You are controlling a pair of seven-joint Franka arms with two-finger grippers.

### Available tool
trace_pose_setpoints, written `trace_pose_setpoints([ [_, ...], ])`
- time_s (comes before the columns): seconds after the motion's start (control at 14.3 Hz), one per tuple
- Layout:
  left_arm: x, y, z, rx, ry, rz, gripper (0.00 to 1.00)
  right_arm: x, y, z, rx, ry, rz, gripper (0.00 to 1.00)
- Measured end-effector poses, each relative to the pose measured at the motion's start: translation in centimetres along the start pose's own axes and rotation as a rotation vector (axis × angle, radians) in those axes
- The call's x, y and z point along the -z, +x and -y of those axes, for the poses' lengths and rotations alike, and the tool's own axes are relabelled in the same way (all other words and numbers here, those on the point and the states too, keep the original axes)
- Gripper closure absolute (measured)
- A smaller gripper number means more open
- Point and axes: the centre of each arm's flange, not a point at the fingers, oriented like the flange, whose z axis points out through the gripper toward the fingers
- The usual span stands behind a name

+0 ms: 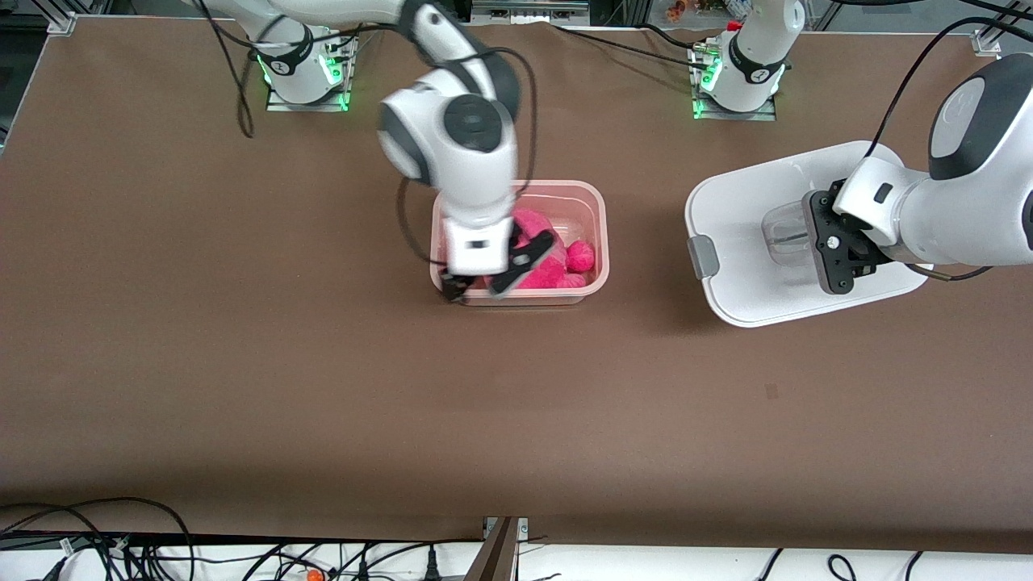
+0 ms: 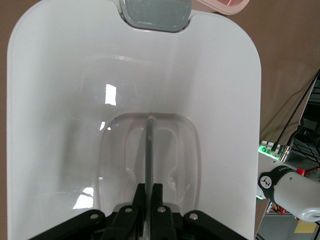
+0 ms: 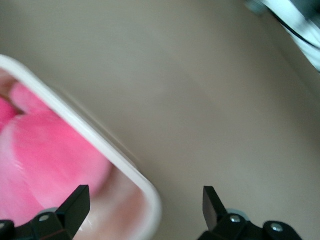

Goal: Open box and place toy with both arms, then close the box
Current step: 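Withdraw the right gripper to rest while the left gripper carries the lid back, then lower the lid onto the box with the left gripper and press it down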

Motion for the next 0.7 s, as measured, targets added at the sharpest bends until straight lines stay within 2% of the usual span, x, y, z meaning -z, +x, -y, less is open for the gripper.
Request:
trace_pose_setpoints([
  [0.14, -0.1, 0.2, 0.0, -0.005, -0.003, -0.001, 0.93, 2.6, -2.2, -6.9, -0.133, 0.095, 0.013, 0.0],
  [0.21, -0.2, 0.7, -0.1, -0.016, -0.008, -0.005, 0.93, 3.7, -3.5, -9.8, -0.185, 0.118, 0.022, 0.0],
  [0.49, -1.5, 5.2, -1.3, -0.1, -0.064, -0.055, 0.93, 8.6, -10.1, -19.0, -0.389, 0.112, 0.077, 0.0],
  [0.7, -2.7, 10.6, -2.3, -0.183, -0.048, -0.087, 0.93, 11.6, -16.4, -21.7, -0.52, 0.12, 0.1, 0.0],
])
